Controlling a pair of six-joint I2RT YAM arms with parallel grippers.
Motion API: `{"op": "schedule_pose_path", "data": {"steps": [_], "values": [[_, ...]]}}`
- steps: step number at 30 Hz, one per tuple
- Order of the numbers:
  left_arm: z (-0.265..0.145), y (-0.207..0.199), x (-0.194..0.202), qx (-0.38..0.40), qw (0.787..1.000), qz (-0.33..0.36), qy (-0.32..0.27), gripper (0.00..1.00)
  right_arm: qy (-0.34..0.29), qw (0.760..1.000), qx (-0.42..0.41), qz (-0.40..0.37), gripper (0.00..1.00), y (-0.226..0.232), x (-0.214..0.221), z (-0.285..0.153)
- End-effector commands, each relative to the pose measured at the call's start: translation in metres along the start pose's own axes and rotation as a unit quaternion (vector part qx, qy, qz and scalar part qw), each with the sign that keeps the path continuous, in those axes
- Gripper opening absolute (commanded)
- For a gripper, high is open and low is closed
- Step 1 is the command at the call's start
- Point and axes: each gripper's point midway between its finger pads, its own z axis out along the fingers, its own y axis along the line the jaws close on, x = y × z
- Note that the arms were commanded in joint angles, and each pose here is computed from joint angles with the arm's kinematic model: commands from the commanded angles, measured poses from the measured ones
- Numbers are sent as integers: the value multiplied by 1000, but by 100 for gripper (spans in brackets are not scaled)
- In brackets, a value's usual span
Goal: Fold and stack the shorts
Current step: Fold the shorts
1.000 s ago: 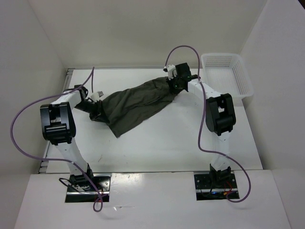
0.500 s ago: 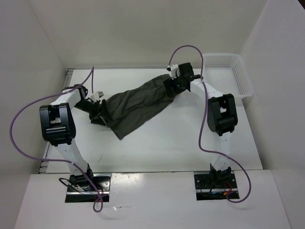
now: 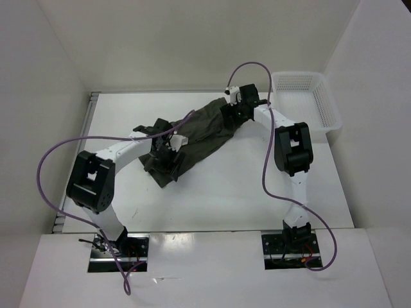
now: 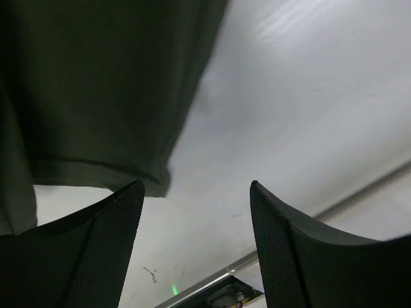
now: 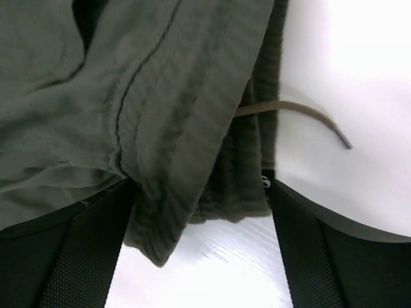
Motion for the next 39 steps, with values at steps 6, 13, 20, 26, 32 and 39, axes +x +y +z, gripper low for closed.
{"op": "schedule_pose_path", "data": {"steps": [6,13,20,26,32,39], "values": [[35,55,-2,-121,993,6,9,74,54,998,-33,-17,64,10,50,11],[39,104,27,-206,978,-25,25,74,113,988,-81,-62,16,47,97,-25],[17,170,28,-267,958,-104,-11,73,133,972,-193,-25,25,140,140,-100],[-23,174,-21,-269,953,-104,-93,73,77,976,-203,15,80,153,104,-134],[-73,116,-26,-116,978,-120,-125,73,47,981,-188,-2,87,150,86,-157],[-98,123,-7,-21,967,-199,-155,73,68,984,-165,-23,65,144,117,-164]]}}
